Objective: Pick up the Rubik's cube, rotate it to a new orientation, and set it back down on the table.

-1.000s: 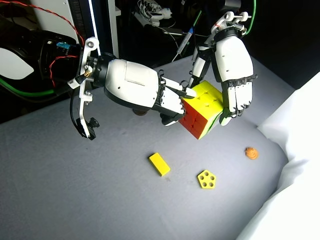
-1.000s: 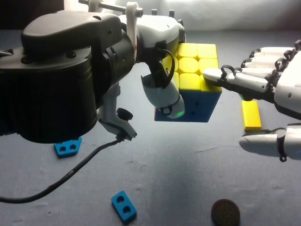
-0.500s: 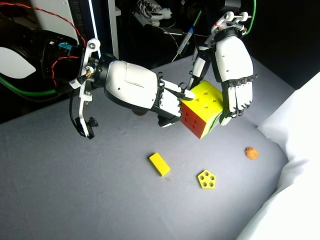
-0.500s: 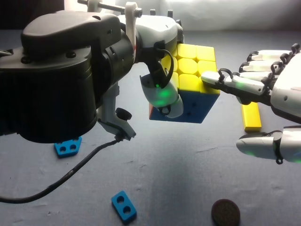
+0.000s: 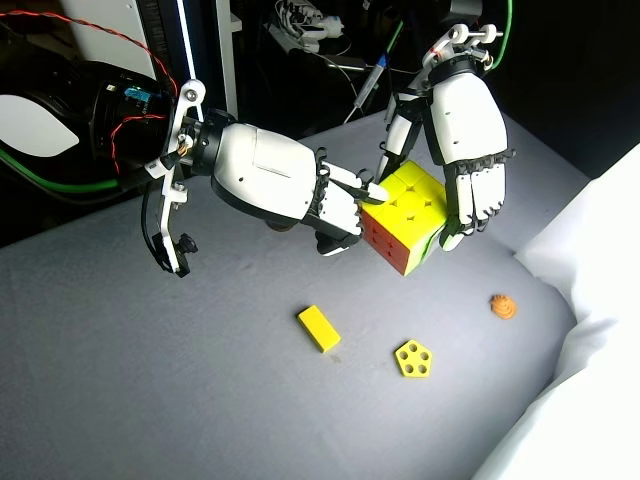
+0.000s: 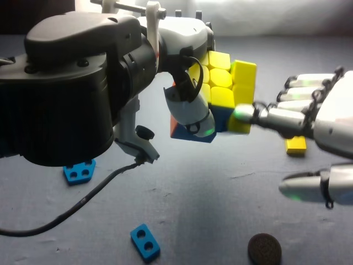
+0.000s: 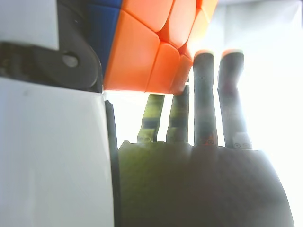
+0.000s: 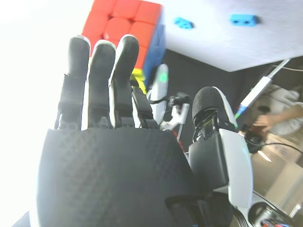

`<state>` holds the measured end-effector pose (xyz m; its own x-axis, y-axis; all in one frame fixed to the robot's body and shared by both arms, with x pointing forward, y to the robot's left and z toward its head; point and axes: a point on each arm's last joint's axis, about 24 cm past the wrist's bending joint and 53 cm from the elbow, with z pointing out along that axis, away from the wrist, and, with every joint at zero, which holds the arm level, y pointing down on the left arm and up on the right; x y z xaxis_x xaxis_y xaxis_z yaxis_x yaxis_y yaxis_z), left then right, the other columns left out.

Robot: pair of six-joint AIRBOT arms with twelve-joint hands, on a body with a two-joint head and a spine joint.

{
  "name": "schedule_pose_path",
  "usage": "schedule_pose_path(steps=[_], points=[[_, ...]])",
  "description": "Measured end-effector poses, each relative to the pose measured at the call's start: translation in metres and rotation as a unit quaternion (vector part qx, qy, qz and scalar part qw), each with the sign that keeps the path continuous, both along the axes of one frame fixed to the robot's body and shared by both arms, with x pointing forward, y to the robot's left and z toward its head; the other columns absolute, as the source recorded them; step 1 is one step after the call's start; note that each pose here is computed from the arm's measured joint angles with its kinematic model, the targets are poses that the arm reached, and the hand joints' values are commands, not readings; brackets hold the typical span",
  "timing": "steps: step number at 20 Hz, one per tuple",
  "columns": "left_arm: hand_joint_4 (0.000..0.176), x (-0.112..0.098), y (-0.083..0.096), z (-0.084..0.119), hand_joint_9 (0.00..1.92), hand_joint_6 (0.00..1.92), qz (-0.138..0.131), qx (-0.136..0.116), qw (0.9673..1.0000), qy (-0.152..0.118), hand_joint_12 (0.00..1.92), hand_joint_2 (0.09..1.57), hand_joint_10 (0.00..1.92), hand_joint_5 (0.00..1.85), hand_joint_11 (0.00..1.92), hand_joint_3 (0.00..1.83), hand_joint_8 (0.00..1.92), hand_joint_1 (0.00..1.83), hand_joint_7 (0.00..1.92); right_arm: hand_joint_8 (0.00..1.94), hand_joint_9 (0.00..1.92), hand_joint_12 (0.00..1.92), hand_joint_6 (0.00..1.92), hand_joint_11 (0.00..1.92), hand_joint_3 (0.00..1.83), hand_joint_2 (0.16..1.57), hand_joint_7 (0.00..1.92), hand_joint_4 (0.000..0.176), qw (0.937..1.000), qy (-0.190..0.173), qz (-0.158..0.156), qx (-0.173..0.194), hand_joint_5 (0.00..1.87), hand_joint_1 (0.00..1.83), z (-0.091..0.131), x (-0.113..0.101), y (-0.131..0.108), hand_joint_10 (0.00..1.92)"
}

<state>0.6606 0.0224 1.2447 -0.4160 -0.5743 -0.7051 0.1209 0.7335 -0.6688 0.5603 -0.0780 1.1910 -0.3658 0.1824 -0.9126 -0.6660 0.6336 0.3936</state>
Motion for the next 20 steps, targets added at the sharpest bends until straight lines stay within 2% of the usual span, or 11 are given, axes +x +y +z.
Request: schedule_pose_path(steps=[3, 4, 5, 6, 8, 11, 12, 13, 14, 19, 20], points=[[0.000, 0.000, 0.000, 0.001, 0.27, 1.49, 0.000, -0.001, 1.0000, -0.001, 1.92, 1.28, 1.92, 0.66, 0.27, 0.00, 1.92, 1.08, 0.26, 1.42, 0.23, 1.92, 0.01, 0.11, 0.00, 1.27, 0.29, 0.000, 1.0000, 0.003, 0.001, -0.005, 0.09, 0.00, -0.003, -0.001, 0.000, 1.92], [0.000, 0.000, 0.000, 0.002, 0.25, 1.56, 0.000, -0.001, 1.0000, -0.002, 1.92, 1.36, 1.92, 0.59, 0.26, 0.01, 1.88, 1.06, 0.42, 1.42, 0.22, 1.92, 0.01, 0.08, 0.00, 1.27, 0.29, 0.000, 1.0000, 0.003, 0.001, -0.005, 0.08, 0.00, -0.003, -0.001, 0.000, 1.92], [0.000, 0.000, 0.000, 0.002, 0.24, 1.58, 0.000, -0.001, 1.0000, -0.002, 1.92, 1.33, 1.92, 0.59, 0.25, 0.00, 1.91, 1.05, 0.26, 1.43, 0.20, 1.92, 0.01, 0.05, 0.00, 1.28, 0.27, 0.000, 1.0000, 0.003, 0.001, -0.005, 0.08, 0.00, -0.003, -0.001, 0.000, 1.92], [0.000, 0.000, 0.000, 0.002, 0.24, 1.57, 0.000, -0.001, 1.0000, -0.002, 1.92, 1.32, 1.92, 0.61, 0.24, 0.00, 1.92, 1.05, 0.22, 1.44, 0.21, 1.92, 0.01, 0.06, 0.00, 1.27, 0.26, 0.000, 1.0000, 0.003, 0.000, -0.005, 0.08, 0.00, -0.003, 0.000, 0.000, 1.92], [0.000, 0.000, 0.000, 0.002, 0.25, 1.51, 0.000, 0.000, 1.0000, -0.002, 1.92, 1.30, 1.92, 0.65, 0.24, 0.00, 1.92, 1.07, 0.23, 1.43, 0.22, 1.92, 0.01, 0.15, 0.00, 1.27, 0.28, 0.000, 1.0000, 0.006, -0.002, -0.002, 0.09, 0.00, -0.003, 0.000, 0.000, 1.92], [0.000, 0.000, 0.000, 0.002, 0.24, 1.49, 0.000, 0.000, 1.0000, -0.002, 1.92, 1.29, 1.92, 0.66, 0.23, 0.00, 1.92, 1.07, 0.22, 1.47, 0.20, 1.92, 0.00, 0.11, 0.00, 1.27, 0.24, 0.000, 1.0000, 0.008, -0.004, -0.003, 0.06, 0.00, -0.002, 0.001, 0.000, 1.92], [0.000, 0.000, 0.000, 0.002, 0.24, 1.49, 0.000, 0.000, 1.0000, -0.003, 1.92, 1.29, 1.92, 0.66, 0.22, 0.00, 1.92, 1.07, 0.22, 1.47, 0.20, 1.92, 0.00, 0.11, 0.00, 1.27, 0.23, 0.000, 1.0000, 0.006, -0.004, -0.004, 0.05, 0.00, -0.002, 0.001, -0.001, 1.92], [0.000, 0.000, 0.000, 0.002, 0.24, 1.48, 0.000, 0.000, 1.0000, -0.003, 1.92, 1.35, 1.92, 0.63, 0.23, 0.00, 1.91, 1.09, 0.40, 1.44, 0.19, 1.92, 0.00, 0.08, 0.00, 1.27, 0.24, 0.000, 1.0000, 0.004, -0.006, -0.006, 0.05, 0.00, -0.002, 0.003, 0.000, 1.92], [0.000, 0.001, 0.001, 0.002, 0.26, 1.52, 0.003, 0.001, 1.0000, -0.004, 1.92, 1.37, 1.92, 0.61, 0.24, 0.01, 1.89, 1.08, 0.45, 1.41, 0.21, 1.92, 0.01, 0.08, 0.00, 1.26, 0.28, 0.000, 1.0000, 0.003, -0.007, -0.005, 0.07, 0.00, 0.000, 0.005, 0.003, 1.92], [0.000, 0.006, 0.010, 0.002, 0.29, 1.50, 0.016, 0.006, 0.9998, -0.006, 1.92, 1.37, 1.92, 0.62, 0.28, 0.00, 1.89, 1.09, 0.46, 1.41, 0.23, 1.92, 0.01, 0.14, 0.00, 1.27, 0.28, 0.000, 0.9993, 0.033, -0.011, -0.011, 0.08, 0.00, -0.011, 0.017, 0.013, 1.92], [0.000, 0.005, 0.008, 0.003, 0.28, 1.55, 0.013, 0.004, 0.9999, -0.007, 1.92, 1.39, 1.92, 0.59, 0.28, 0.01, 1.91, 1.07, 0.44, 1.42, 0.22, 1.92, 0.01, 0.05, 0.00, 1.27, 0.27, 0.000, 0.9991, 0.039, -0.010, -0.015, 0.06, 0.00, -0.015, 0.016, 0.014, 1.92]])
